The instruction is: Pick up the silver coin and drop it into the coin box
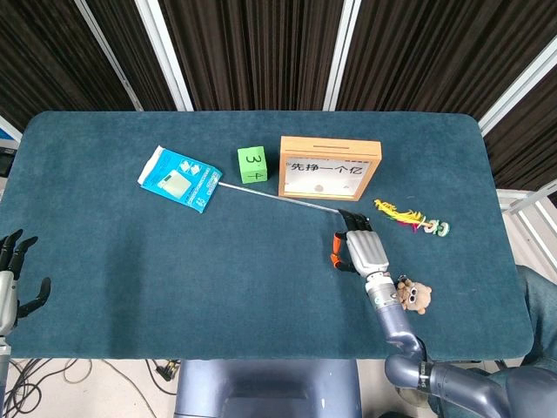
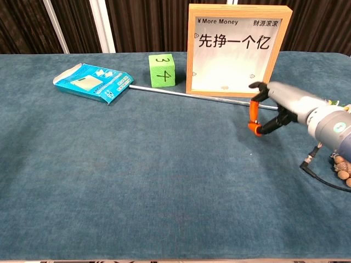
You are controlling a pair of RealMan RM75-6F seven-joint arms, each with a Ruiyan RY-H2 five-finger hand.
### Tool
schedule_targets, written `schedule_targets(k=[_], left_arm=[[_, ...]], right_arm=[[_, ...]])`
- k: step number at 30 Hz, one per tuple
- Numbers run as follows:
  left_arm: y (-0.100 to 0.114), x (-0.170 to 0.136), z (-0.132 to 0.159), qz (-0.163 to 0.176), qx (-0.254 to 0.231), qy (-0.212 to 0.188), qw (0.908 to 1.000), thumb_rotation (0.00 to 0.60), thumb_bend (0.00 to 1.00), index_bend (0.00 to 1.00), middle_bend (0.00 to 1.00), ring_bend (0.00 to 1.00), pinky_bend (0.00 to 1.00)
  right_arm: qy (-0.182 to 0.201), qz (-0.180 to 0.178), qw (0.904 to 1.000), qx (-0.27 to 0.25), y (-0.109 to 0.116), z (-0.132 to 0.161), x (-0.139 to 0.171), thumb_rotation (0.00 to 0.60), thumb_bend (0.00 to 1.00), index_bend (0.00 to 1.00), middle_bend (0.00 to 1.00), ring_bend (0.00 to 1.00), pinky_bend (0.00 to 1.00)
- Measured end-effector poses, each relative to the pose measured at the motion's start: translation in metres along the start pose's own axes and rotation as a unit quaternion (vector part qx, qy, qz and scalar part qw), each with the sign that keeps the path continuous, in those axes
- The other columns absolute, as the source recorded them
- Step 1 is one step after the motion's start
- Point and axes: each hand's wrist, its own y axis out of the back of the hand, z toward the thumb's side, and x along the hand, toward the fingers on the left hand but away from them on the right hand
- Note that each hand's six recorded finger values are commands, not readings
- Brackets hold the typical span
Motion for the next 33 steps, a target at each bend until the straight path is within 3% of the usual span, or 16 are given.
schedule_targets(k=[8,16,21,28,33], left_arm=[[0.000,0.000,0.000,-0.001,-0.003,0.000,1.0000,0.600,0.39,0.16,0.03,0.04,0.00],[-0.001,0.000,0.000,-0.003,-0.007,0.004,1.0000,0.600,0.39,0.16,0.03,0.04,0.00],[-0.001,0.001,-0.001,-0.003,-0.009,0.005,0.9999,0.600,0.39,0.16,0.03,0.04,0.00],[0.000,0.002,-0.004,-0.004,-0.015,0.012,0.9998,0.600,0.39,0.16,0.03,0.04,0.00],[0.001,0.002,-0.007,-0.003,-0.019,0.019,0.9996,0.600,0.39,0.16,0.03,0.04,0.00]], right_arm=[[0.009,-0.026,0.9990,-0.035,0.058,0.005,-0.006,0.600,0.56,0.69,0.04,0.00,0.00],[0.007,-0.004,0.9975,-0.071,0.146,0.010,-0.018,0.600,0.57,0.69,0.04,0.00,0.00],[0.022,-0.010,0.9960,-0.086,0.191,0.031,-0.034,0.600,0.57,0.69,0.04,0.00,0.00],[0.028,-0.032,0.9959,-0.080,0.225,0.045,-0.057,0.600,0.57,0.69,0.04,0.00,0.00],[0.026,-0.018,0.9966,-0.076,0.242,0.052,-0.079,0.600,0.57,0.69,0.04,0.00,0.00]])
